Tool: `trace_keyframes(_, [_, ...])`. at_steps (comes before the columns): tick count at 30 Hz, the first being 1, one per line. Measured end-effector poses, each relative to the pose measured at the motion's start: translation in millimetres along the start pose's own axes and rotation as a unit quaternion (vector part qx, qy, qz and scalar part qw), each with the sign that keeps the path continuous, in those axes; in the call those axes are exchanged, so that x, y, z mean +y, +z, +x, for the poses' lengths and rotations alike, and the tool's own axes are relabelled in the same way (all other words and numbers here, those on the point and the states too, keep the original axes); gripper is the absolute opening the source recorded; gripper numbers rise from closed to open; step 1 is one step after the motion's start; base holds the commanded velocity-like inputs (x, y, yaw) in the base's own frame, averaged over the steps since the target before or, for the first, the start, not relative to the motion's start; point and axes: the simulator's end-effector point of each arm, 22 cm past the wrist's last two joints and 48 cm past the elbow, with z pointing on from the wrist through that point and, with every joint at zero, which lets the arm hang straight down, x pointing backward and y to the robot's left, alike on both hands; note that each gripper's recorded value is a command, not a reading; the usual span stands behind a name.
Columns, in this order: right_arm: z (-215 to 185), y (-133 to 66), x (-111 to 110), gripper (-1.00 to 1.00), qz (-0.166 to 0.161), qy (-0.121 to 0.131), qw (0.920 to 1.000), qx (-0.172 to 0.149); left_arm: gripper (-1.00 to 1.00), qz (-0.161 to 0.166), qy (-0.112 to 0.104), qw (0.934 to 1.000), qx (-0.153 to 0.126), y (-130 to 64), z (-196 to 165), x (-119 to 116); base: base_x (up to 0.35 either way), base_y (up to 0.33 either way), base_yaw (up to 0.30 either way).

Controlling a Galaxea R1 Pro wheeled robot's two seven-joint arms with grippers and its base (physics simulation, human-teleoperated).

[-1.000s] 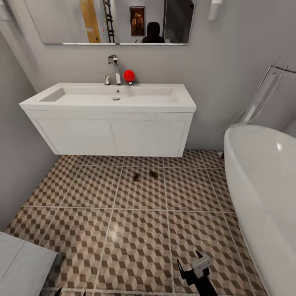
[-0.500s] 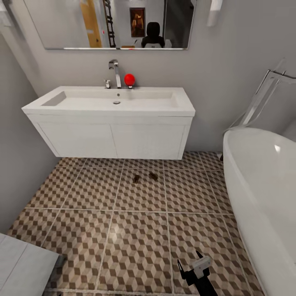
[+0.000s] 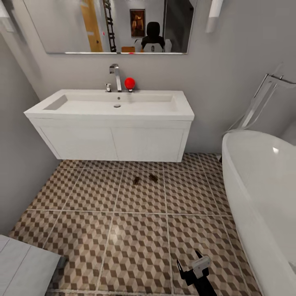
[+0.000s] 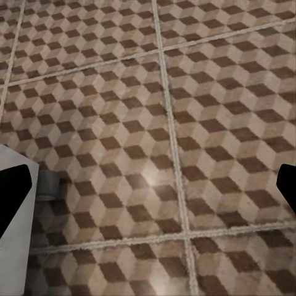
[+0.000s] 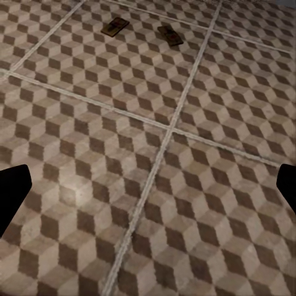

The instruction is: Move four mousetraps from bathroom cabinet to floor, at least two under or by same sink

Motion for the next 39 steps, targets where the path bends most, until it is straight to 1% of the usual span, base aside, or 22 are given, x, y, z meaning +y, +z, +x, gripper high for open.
trace_keyframes(12, [-20.2,-10.2,-0.4,1.0,-0.001,0.001,1.0,0.0,1.0,0.0,0.0,1.0,0.0,-12.7,-18.2,4.8,0.0,0.0,0.0])
trace_keyframes(24, [-42.6,-18.4,10.7,1.0,-0.007,0.009,0.9999,-0.001,1.0,-0.001,0.0,1.0,0.0,-25.5,-35.1,9.9,0.0,0.0,0.0])
trace_keyframes(39, [-66.1,-31.0,12.0,1.0,-0.008,0.011,0.9999,-0.001,1.0,-0.001,0.0,1.0,0.001,-41.3,-55.2,15.8,0.0,0.0,0.0])
